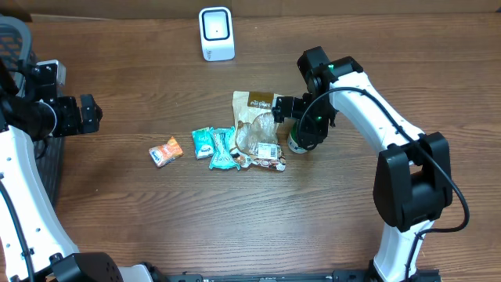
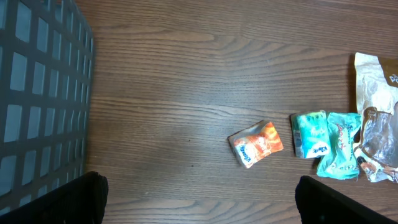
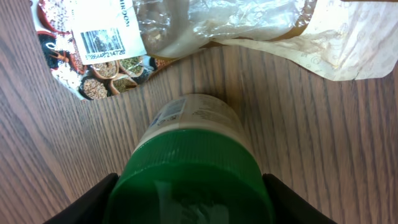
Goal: Scan the item barcode
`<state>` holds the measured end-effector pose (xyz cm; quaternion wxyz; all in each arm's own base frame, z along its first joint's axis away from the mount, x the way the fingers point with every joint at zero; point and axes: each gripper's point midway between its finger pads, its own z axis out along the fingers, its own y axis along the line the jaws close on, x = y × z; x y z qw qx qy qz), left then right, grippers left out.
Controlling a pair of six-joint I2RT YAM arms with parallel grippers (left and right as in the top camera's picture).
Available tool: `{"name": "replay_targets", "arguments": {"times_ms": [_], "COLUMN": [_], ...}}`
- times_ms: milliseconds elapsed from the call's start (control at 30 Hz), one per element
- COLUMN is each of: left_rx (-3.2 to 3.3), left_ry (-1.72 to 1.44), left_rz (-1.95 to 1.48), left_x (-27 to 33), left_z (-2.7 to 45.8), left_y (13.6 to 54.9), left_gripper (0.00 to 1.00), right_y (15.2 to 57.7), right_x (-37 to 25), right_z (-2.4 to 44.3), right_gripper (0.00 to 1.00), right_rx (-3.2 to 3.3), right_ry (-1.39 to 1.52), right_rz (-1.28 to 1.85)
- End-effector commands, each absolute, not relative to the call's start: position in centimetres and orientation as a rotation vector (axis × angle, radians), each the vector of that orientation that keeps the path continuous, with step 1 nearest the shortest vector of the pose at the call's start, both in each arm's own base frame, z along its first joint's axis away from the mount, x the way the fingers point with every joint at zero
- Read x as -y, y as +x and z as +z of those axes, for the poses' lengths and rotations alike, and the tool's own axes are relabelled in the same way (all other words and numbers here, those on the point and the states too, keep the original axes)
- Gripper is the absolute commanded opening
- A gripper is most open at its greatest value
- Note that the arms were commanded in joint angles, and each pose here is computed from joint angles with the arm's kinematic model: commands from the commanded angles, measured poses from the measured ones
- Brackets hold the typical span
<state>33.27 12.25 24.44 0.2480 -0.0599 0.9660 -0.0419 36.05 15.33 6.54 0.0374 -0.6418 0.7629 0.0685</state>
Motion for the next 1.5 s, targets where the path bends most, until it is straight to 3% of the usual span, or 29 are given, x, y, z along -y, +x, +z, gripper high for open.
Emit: {"name": "replay_targets", "arguments": {"times_ms": [0,133,333,500,633,767,967,1200,1467], "left_rx": [-2.585,-2.585,-2.585,-2.585,-2.585,-2.585,-2.585,-2.585,-2.585], "left_ry": [-0.112,-0.112,-0.112,-0.112,-0.112,-0.112,-0.112,-0.112,-0.112], "left_rz": [-0.089,-0.089,-0.089,-0.089,-0.089,-0.089,-0.089,-0.089,-0.089], "left_x": [-12.0,-12.0,-12.0,-12.0,-12.0,-12.0,-12.0,-12.0,-12.0], "left_z": [26.2,26.2,26.2,26.2,26.2,26.2,26.2,26.2,26.2], "left_y": [33.3,33.3,33.3,33.3,33.3,33.3,33.3,33.3,33.3], "left_gripper": [0.99,1.0,0.99,1.0,1.0,0.99,1.0,1.0,1.0], "right_y": [35.8,35.6,35.6,36.4,37.9,38.9,37.3,38.1,37.4], "right_x": [-15.5,-15.5,-15.6,-16.6,-18.6,-19.1,-18.4,-13.7,-13.4], "right_z": [6.8,6.8,7.2,11.1,16.7,19.4,18.0,15.8,12.4], "right_gripper": [0.8,1.0,1.0,1.0,1.0,1.0,1.0,0.95,0.95], "right_rx": [-2.346,-2.352,-2.376,-2.473,-2.668,-2.84,-2.952,-3.041,-3.091], "right_ry": [-1.947,-1.95,-1.925,-1.73,-1.2,-0.616,-0.551,-0.155,-0.136], "right_rz": [0.245,0.25,0.252,0.28,0.414,0.491,0.472,0.07,0.041]}}
